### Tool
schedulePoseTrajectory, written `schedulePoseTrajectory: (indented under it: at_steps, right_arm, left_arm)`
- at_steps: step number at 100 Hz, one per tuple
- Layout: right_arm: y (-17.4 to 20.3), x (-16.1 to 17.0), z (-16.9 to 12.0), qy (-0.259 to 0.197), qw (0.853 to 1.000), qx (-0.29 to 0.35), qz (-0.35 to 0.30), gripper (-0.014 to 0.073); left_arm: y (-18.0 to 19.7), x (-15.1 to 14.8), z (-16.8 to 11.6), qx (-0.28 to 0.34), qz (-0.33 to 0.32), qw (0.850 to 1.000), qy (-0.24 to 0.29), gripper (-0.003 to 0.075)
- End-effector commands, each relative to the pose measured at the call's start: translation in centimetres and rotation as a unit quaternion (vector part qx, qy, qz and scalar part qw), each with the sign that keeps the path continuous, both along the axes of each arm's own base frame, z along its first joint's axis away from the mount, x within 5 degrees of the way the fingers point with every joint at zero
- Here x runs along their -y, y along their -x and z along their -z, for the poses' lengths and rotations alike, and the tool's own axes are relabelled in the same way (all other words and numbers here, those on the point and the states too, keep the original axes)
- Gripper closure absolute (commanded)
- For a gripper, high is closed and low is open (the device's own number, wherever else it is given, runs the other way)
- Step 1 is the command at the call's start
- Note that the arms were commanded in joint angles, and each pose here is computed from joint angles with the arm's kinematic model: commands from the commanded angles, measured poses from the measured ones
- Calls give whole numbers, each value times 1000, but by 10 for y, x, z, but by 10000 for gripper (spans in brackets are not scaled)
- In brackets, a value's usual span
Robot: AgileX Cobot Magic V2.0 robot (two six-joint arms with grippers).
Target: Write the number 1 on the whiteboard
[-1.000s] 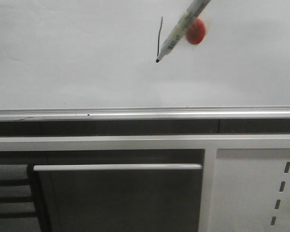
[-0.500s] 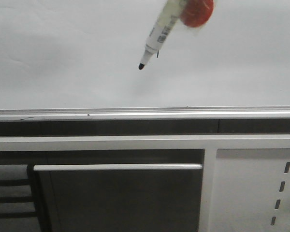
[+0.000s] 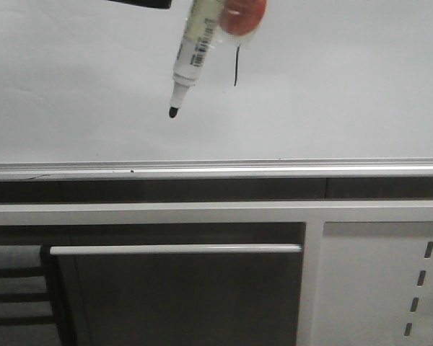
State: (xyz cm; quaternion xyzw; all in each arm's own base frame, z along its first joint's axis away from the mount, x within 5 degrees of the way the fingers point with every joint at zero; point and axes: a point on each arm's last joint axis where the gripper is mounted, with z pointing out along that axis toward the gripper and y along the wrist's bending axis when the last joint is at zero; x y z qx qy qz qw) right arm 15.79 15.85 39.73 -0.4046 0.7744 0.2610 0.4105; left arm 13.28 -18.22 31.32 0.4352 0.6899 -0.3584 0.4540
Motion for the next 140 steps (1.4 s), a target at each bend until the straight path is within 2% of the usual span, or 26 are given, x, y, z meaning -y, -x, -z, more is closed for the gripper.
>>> schedulePoseTrajectory:
  at_steps: [1, 11, 37, 50, 70, 75, 83, 90, 97, 113, 119, 127, 140]
  right_arm:
    - [1, 0, -21, -40, 999, 24, 3, 650]
    - [1, -1, -21, -41, 999, 21, 2, 650]
    - [4, -2, -20, -39, 999, 10, -10, 650]
    - [8, -5, -21, -50, 998, 11, -37, 650]
    - [8, -5, -21, -49, 998, 10, -39, 650]
    - [8, -5, -21, -49, 998, 10, -39, 649]
    - [8, -5, -21, -49, 998, 10, -39, 645]
    - [8, -5, -21, -48, 998, 8, -40, 610]
    - [8, -4, -20, -46, 998, 8, -39, 527]
    - [3, 1, -22, -53, 998, 14, -15, 254]
    - [-1, 9, -25, -56, 998, 17, 5, 219]
    - [-6, 24, -28, -61, 997, 19, 43, 218]
    - [-5, 44, -35, -72, 993, 25, 88, 218]
  left_arm:
    - [-2, 4, -13, 15, -7, 1000, 20, 303]
    - [-4, 5, -10, 20, -7, 1000, 12, 309]
    - [-6, 5, -10, 38, -9, 999, 5, 470]
    - [-6, 5, -10, 43, -8, 999, 3, 479]
    - [-6, 5, -10, 43, -8, 999, 3, 485]
    - [-6, 5, -10, 43, -8, 999, 3, 516]
    - [-6, 5, -10, 43, -8, 999, 3, 615]
    - [-6, 5, -10, 43, -8, 999, 3, 739]
    - [-5, 4, -11, 45, -9, 999, 5, 741]
    - [-5, -3, -17, 62, -38, 997, 13, 741]
    - [-7, -9, -18, 63, -70, 995, 19, 741]
    - [-6, -20, -18, 63, -116, 991, 30, 741]
    - [-8, -39, -15, 44, -215, 974, 58, 741]
